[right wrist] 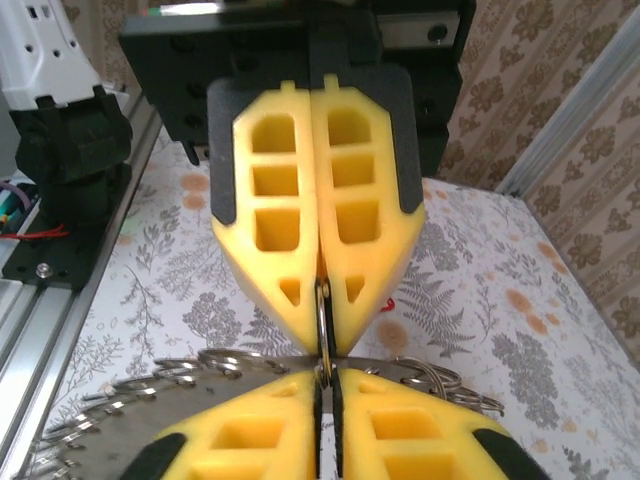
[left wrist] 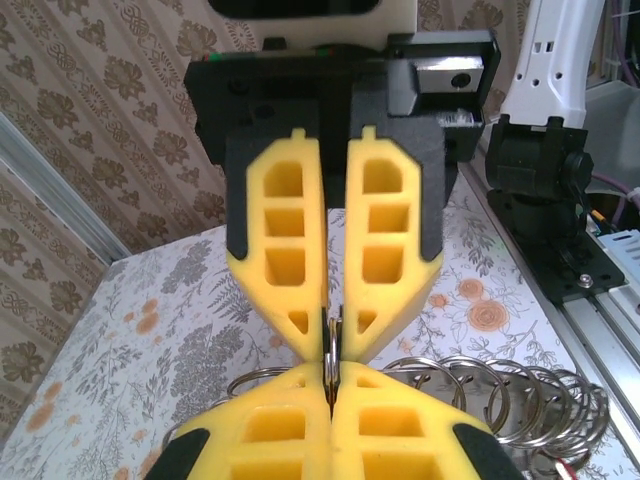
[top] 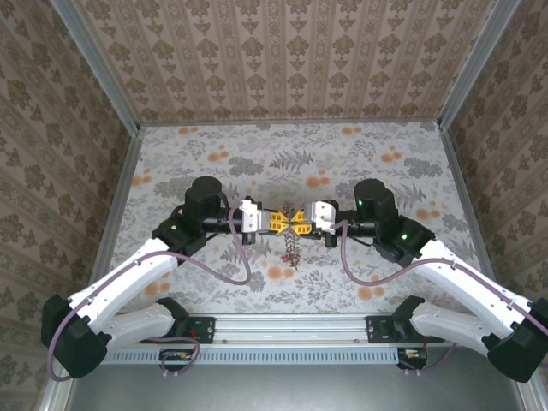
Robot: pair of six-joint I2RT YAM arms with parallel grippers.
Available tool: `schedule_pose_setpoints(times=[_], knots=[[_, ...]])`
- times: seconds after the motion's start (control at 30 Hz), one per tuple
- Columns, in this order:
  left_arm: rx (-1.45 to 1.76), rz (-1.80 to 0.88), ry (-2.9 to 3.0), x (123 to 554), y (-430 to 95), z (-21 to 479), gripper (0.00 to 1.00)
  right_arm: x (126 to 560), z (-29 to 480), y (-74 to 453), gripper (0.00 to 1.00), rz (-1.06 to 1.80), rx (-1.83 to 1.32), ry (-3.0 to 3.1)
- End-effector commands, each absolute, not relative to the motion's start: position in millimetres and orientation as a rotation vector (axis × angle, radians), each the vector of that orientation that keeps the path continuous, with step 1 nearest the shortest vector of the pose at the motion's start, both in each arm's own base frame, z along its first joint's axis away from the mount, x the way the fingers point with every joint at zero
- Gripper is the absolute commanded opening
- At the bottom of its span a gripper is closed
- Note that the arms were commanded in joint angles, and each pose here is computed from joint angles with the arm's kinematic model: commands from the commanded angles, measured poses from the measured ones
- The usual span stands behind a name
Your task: Put the keys on the keyring
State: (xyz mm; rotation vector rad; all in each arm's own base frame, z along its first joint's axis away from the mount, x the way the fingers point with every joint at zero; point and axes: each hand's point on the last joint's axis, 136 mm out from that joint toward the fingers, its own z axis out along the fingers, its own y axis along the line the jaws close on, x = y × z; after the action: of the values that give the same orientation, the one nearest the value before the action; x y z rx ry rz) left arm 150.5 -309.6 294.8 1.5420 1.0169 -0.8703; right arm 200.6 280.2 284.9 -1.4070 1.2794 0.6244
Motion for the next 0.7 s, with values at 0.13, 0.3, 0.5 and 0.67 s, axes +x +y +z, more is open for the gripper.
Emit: schedule_pose_setpoints(times=[0.13, 0.3, 0.5, 0.67], knots=[[1.527, -0.865, 0.965, 149, -314, 303, 0.00, 209, 292, 282, 0.00, 0.588, -1.357, 1.243], [1.530, -0.863, 0.996, 150, -313, 300, 0.10, 206, 298, 281, 0.00, 0.587, -1.347, 1.216], [1.523, -0.847, 1.020, 152, -311, 298, 0.42, 203, 303, 280, 0.00, 0.602, -1.336, 1.195], [1.528, -0.849, 1.032, 152, -310, 295, 0.40, 204, 306, 280, 0.00, 0.609, -1.306, 1.186]])
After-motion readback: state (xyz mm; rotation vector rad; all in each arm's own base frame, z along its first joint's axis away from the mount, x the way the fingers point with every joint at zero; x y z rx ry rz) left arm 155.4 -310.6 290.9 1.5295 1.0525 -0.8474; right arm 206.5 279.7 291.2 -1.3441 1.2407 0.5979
